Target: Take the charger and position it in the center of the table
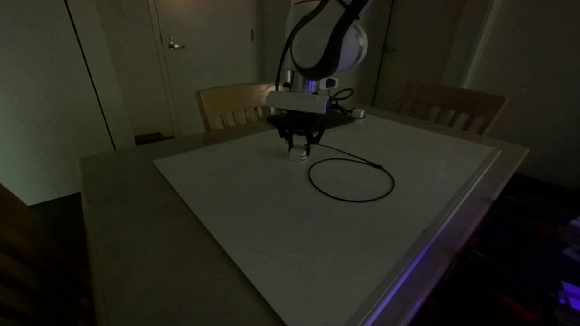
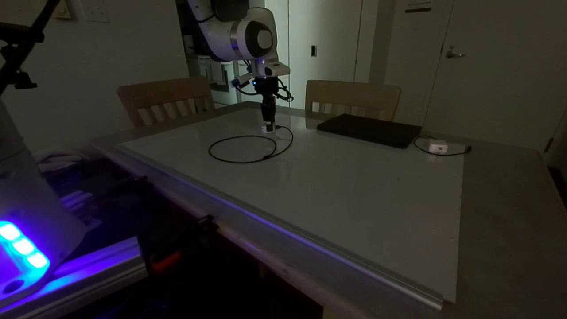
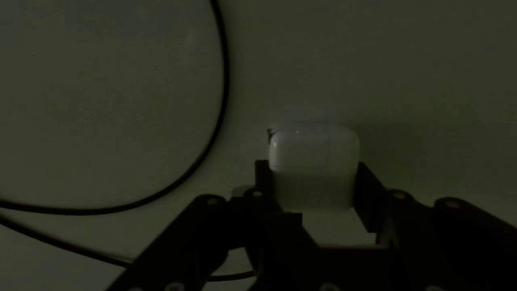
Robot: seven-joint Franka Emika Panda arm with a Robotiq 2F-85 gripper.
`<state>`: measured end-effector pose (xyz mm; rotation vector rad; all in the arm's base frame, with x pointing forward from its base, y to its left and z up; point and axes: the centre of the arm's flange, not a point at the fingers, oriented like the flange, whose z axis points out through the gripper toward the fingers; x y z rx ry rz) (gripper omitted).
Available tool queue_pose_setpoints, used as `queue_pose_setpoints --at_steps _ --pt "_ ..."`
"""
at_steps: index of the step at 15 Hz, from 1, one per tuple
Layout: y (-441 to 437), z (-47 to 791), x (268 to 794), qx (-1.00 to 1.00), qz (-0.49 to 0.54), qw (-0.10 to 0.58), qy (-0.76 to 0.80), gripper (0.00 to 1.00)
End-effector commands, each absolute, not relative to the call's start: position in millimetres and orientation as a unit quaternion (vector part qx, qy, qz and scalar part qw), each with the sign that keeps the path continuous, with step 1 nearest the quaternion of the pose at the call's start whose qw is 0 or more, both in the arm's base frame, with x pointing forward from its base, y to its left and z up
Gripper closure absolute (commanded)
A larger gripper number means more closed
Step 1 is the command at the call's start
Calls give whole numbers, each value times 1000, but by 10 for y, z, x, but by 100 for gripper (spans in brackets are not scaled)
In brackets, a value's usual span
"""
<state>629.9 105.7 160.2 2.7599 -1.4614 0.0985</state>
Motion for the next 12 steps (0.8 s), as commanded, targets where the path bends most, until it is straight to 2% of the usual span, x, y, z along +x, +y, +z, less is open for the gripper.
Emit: queue_pose_setpoints --at_steps 1,7,8,9,11,12 --pt "1290 1577 6171 907 38 63 -416 75" --pt "1489 1516 6029 957 73 99 -264 75" --pt "1500 1608 6181 944 71 84 -309 75" --pt "1508 1609 6181 945 73 86 -306 50" --pt "1507 1610 6182 945 72 85 -307 50" --pt "1507 1610 6182 945 72 85 -307 75"
